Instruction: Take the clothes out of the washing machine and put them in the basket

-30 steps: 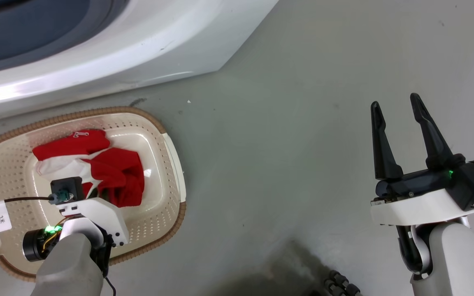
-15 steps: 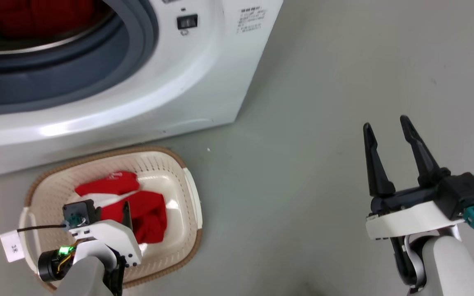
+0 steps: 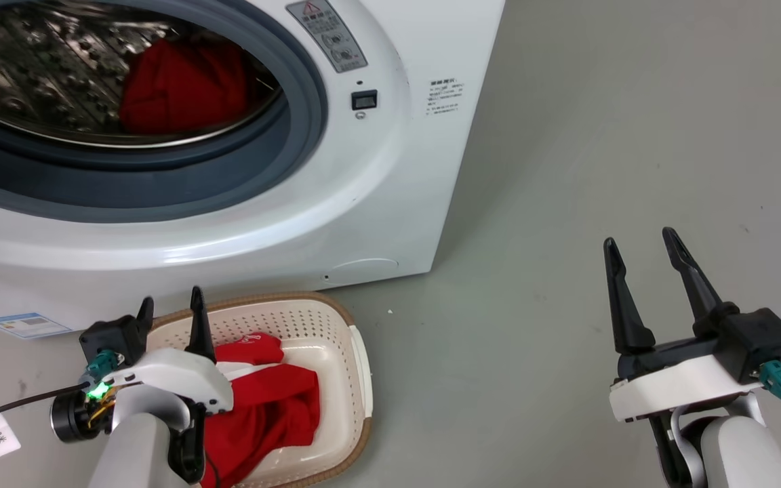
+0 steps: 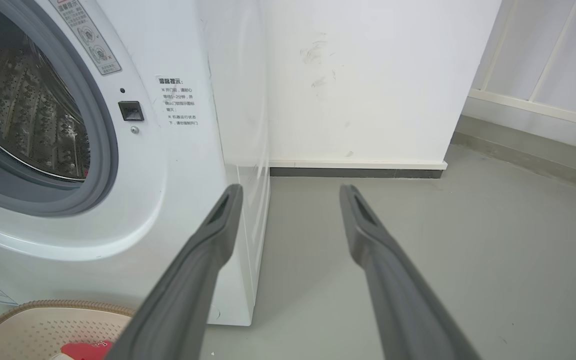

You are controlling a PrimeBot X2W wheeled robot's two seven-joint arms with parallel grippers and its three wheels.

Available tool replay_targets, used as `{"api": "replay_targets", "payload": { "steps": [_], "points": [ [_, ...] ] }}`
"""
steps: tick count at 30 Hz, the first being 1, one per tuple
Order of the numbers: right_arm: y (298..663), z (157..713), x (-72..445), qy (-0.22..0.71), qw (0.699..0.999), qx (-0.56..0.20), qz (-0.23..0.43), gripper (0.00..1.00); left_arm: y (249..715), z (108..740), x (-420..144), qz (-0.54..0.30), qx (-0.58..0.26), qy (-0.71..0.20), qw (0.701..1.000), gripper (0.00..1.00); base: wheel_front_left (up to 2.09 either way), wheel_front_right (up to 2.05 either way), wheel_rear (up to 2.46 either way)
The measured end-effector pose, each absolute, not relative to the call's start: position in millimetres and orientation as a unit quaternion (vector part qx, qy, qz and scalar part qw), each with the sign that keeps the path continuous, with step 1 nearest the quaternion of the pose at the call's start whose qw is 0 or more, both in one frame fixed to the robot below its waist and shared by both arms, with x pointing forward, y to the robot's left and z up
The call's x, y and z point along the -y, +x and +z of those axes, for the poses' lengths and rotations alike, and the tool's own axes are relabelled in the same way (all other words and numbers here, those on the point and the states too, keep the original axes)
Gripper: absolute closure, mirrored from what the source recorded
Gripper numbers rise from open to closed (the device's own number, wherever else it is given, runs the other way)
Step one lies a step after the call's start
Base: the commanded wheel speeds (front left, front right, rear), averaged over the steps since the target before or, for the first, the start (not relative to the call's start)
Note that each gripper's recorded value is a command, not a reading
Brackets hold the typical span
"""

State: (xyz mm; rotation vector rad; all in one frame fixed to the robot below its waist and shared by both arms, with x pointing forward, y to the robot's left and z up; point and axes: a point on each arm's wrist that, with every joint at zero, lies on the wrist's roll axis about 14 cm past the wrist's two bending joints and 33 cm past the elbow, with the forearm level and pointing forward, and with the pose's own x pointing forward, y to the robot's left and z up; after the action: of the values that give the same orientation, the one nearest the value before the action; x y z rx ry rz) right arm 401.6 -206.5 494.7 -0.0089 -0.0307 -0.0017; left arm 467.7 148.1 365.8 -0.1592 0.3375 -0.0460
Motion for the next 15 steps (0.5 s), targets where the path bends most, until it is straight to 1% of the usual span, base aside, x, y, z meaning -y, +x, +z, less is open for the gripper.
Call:
{"api": "replay_targets", "payload": {
  "steps": [6,10,15],
  "points": [
    [399.2,504.9,201.7,-0.001,1.0,0.029,0.005,0.0,483.8,427.5,-152.4,-0.026,-0.069,-0.073,0.995,0.0,0.0,0.0,0.0],
    [398.9,505.7,204.2,0.001,1.0,0.03,0.001,0.0,493.8,450.0,-148.8,-0.039,-0.032,-0.065,0.997,0.0,0.0,0.0,0.0],
    [396.7,502.2,208.9,0.007,1.0,0.025,-0.006,0.0,526.1,477.1,-146.2,-0.062,0.009,-0.035,0.997,0.0,0.0,0.0,0.0]
  ]
}}
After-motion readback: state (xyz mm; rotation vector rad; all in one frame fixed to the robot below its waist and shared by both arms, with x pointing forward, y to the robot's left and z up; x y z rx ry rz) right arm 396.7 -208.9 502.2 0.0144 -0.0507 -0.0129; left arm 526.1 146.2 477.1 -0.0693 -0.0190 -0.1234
